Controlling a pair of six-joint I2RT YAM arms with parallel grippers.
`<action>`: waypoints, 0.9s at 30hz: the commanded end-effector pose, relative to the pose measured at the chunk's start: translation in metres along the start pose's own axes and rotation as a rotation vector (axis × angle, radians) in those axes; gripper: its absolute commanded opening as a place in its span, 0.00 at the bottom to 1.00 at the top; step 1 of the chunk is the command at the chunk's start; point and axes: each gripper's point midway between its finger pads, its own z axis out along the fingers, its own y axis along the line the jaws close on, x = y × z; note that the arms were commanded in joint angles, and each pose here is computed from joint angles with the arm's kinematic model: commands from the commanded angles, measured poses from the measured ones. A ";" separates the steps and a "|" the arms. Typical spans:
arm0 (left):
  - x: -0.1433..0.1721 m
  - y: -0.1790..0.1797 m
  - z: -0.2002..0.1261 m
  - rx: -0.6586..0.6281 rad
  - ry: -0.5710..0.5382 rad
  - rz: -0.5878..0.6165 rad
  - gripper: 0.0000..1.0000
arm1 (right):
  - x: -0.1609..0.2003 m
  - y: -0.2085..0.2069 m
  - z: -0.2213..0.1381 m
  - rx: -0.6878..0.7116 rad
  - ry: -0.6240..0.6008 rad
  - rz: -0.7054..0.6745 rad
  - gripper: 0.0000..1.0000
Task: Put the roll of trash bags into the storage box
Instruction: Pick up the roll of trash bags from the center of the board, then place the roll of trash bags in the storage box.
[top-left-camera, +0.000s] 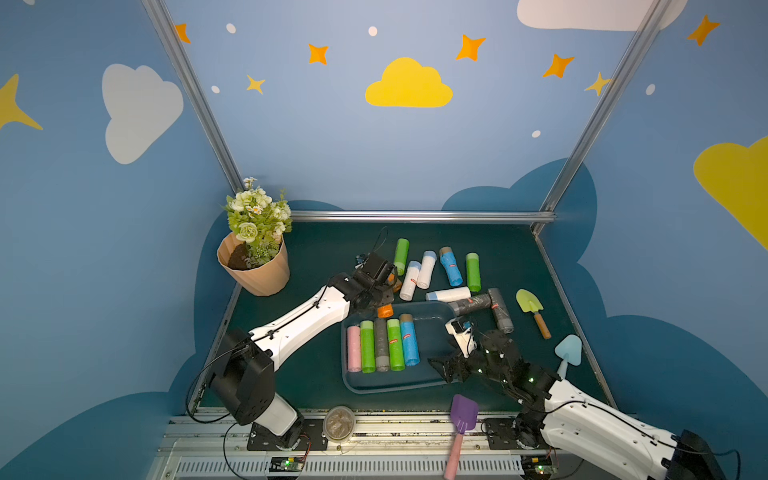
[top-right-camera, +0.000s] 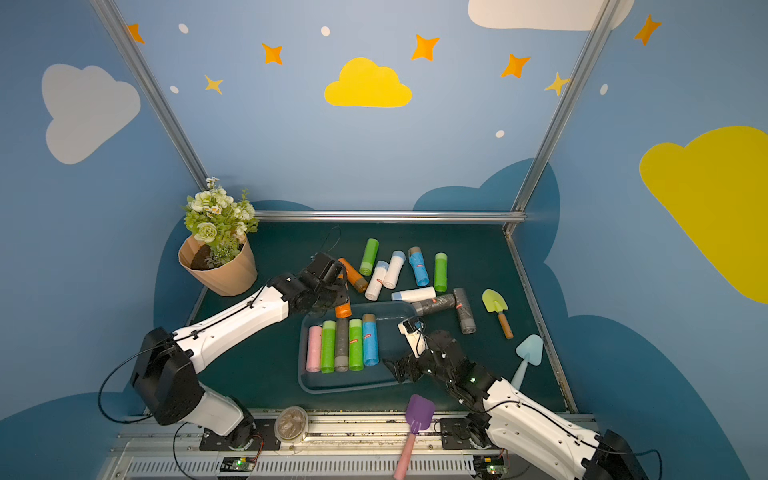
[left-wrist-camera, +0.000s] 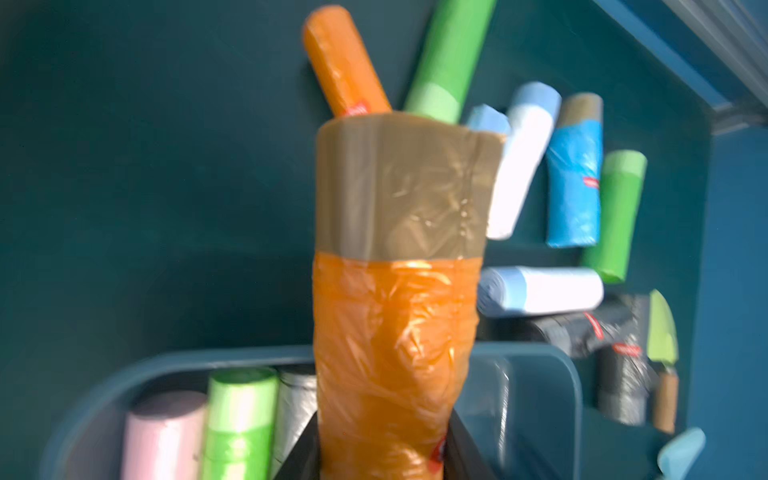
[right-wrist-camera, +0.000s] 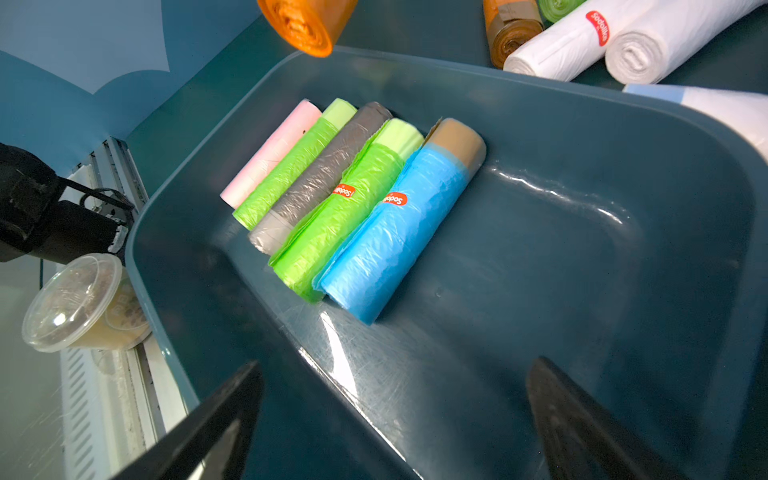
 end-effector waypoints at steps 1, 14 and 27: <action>0.016 -0.010 -0.004 0.033 0.009 -0.020 0.39 | -0.001 0.000 -0.004 -0.003 -0.009 0.018 0.97; 0.077 -0.037 0.005 0.082 0.043 0.005 0.39 | -0.001 0.001 -0.007 -0.010 -0.018 0.025 0.97; 0.106 -0.060 0.029 0.089 0.112 0.031 0.40 | 0.008 -0.001 -0.011 -0.005 0.007 0.096 0.97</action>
